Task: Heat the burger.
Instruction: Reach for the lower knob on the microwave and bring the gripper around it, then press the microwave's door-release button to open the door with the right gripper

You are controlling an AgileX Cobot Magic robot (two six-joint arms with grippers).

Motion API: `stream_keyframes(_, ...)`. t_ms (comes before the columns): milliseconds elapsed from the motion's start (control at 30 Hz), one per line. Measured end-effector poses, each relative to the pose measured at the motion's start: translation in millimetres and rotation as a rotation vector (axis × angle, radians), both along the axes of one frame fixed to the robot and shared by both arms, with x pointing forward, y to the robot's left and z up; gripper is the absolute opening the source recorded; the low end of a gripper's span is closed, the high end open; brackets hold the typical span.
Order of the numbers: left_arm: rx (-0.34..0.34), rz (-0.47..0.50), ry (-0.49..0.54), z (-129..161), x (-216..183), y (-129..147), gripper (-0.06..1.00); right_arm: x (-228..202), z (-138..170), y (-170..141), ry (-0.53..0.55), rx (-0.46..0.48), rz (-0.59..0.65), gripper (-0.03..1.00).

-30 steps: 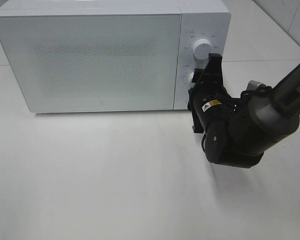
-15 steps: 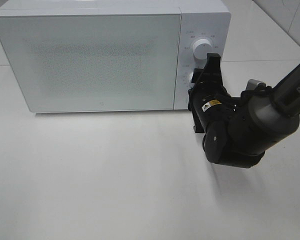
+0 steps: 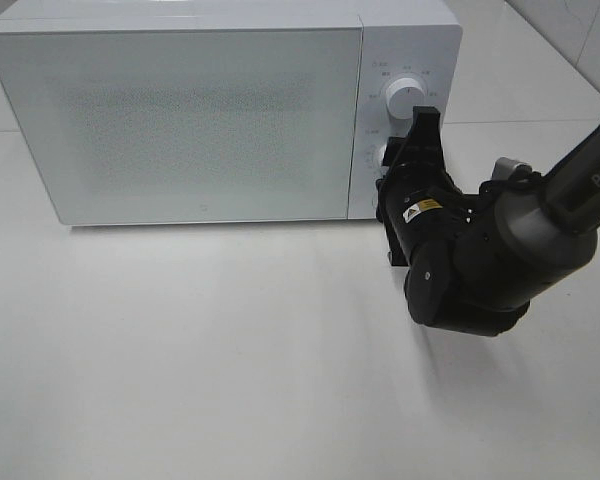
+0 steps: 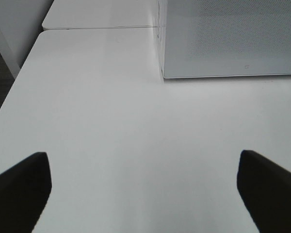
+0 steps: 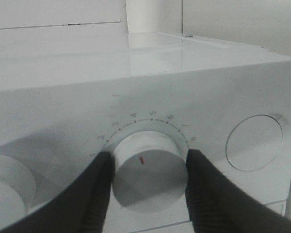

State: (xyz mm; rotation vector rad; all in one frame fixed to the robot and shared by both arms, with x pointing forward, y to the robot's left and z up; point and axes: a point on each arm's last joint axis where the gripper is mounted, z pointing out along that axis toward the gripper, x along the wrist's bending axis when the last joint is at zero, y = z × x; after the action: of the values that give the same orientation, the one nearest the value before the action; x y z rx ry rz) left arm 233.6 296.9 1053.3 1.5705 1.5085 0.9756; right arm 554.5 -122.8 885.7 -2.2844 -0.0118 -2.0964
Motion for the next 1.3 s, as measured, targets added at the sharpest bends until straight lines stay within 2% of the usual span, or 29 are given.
stream_keyframes(867,0.000,0.000,0.000,0.0,0.0,0.0,0.96,-0.1,0.6,1.0,0.004,-0.022,-0.025,0.44)
stream_keyframes(1033,0.000,0.000,0.000,0.0,0.0,0.0,0.96,-0.1,2.3,7.4,-0.008,-0.042,0.018,0.53)
stream_keyframes(1133,0.000,0.000,0.000,0.0,0.0,0.0,0.96,-0.3,2.6,8.3,-0.010,-0.044,0.022,0.54)
stream_keyframes(1200,0.000,0.000,0.000,0.0,0.0,0.0,0.96,0.0,4.6,10.3,-0.022,-0.059,0.034,0.60)
stream_keyframes(1300,0.000,0.000,0.000,0.0,0.0,0.0,0.96,-0.2,5.4,10.7,-0.024,-0.065,0.036,0.61)
